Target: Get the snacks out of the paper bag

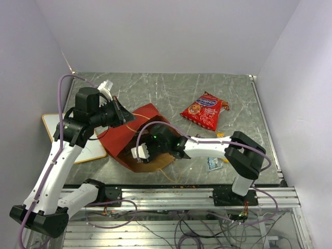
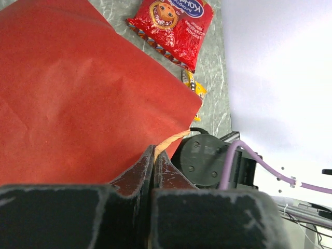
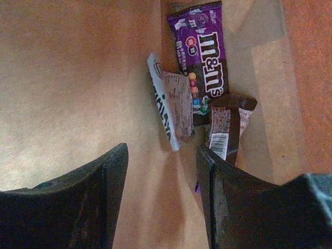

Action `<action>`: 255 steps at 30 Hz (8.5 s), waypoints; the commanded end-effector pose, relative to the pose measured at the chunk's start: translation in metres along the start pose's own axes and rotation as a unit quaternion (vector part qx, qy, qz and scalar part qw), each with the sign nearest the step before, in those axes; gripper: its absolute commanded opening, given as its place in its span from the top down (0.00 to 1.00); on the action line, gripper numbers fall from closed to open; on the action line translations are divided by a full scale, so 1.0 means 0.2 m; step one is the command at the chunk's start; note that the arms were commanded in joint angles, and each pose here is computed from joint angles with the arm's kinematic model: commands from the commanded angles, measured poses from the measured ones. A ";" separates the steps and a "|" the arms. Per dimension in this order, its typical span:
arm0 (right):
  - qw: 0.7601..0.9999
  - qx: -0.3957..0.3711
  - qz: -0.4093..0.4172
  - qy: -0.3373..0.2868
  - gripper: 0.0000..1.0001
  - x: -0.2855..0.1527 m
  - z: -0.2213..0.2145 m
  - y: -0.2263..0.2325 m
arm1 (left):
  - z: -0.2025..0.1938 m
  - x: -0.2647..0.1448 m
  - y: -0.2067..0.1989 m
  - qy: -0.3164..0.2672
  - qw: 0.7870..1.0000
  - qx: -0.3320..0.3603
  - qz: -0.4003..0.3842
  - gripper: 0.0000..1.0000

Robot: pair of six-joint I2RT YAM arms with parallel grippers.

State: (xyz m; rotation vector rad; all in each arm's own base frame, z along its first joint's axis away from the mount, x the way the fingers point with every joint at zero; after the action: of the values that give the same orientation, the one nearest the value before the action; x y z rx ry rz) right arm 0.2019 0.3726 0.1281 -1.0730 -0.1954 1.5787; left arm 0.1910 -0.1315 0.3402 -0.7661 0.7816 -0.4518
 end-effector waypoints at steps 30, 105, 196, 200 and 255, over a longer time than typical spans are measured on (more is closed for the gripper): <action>0.998 0.005 -0.052 0.041 0.97 0.32 -0.01 -0.07 | -0.07 -0.05 0.02 -0.007 0.999 -0.033 -0.020 0.93; 0.291 0.638 -0.512 0.497 1.00 -1.52 -0.97 0.32 | -0.13 -0.09 0.04 0.064 0.996 -0.052 0.028 0.93; 0.968 -0.061 -0.133 0.205 0.33 0.27 -0.42 -0.18 | 0.10 -0.05 -0.14 -0.051 0.992 0.084 -0.082 0.93; 0.965 -0.049 -0.141 0.217 0.34 0.32 -0.45 -0.21 | 0.10 -0.06 -0.16 -0.056 0.990 0.084 -0.101 0.93; 0.975 0.142 -0.163 0.061 1.00 -0.70 0.17 -0.12 | 0.04 -0.08 0.04 -0.092 0.995 0.016 0.032 0.93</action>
State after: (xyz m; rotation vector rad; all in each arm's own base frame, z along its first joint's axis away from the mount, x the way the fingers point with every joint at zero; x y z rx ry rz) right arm 0.1962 0.2905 0.2071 -0.9785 -0.1019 1.2156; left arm 0.1909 -0.1182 0.3449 -0.7532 0.6467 -0.3575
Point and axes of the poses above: each gripper's point midway between its finger pads, its own x axis out along the fingers, its own y axis along the line the jaws close on, z = x × y, the point moved 7 cm from there along -x, back along the fingers, and after that the axes turned 6 degrees about -x, right-handed, at the moved point
